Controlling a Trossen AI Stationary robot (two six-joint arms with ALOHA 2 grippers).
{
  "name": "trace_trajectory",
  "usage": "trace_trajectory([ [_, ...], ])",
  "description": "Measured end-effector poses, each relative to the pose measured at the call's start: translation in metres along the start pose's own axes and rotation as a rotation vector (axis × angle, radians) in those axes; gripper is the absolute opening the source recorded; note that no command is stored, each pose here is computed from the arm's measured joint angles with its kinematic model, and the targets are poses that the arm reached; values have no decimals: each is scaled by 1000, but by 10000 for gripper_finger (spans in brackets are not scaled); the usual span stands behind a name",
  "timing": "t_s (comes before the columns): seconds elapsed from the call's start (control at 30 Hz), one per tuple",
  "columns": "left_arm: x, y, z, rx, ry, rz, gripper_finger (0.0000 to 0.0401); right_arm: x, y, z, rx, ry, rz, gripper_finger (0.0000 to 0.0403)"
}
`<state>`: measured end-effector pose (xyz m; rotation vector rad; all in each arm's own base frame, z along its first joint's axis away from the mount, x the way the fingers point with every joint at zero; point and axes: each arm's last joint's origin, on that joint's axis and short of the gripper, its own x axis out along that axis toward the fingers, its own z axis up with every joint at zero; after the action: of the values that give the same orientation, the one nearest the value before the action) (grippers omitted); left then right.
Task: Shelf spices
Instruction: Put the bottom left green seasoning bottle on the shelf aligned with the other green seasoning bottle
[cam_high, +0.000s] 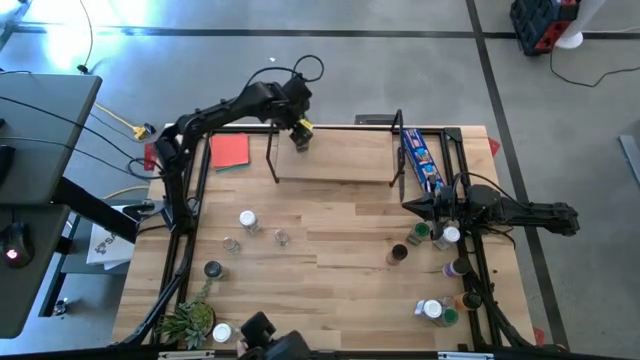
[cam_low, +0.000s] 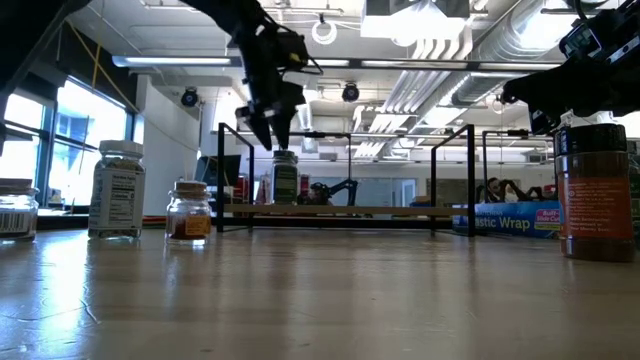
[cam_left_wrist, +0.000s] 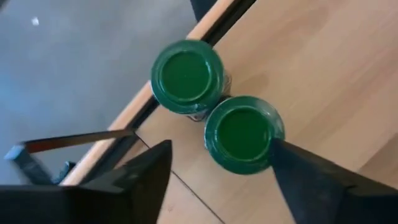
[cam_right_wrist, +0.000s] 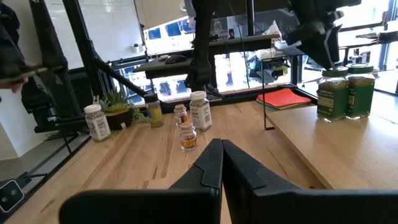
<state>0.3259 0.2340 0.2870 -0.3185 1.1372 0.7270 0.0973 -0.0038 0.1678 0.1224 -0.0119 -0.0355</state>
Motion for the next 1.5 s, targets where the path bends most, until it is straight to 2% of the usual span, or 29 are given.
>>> trace_trajectory([
  [0.23, 1, -7, 1, -9, -12, 69, 300, 0, 0, 0, 0, 0, 0, 0],
  [0.57, -6, -18, -2, 50, -20, 59, 299, 0, 0, 0, 0, 0, 0, 0],
  [0.73, -16, -23, -2, -3, -57, 43, 299, 0, 0, 0, 0, 0, 0, 0],
  [1.1, -5, -31, -2, 2, -36, 49, 298, 0, 0, 0, 0, 0, 0, 0],
  [1.37, -30, -35, -3, 21, -112, 110, 298, 0, 0, 0, 0, 0, 1, 0],
  [1.5, -35, -45, 0, 28, -164, 74, 297, 0, 0, 0, 0, 0, 0, 0],
])
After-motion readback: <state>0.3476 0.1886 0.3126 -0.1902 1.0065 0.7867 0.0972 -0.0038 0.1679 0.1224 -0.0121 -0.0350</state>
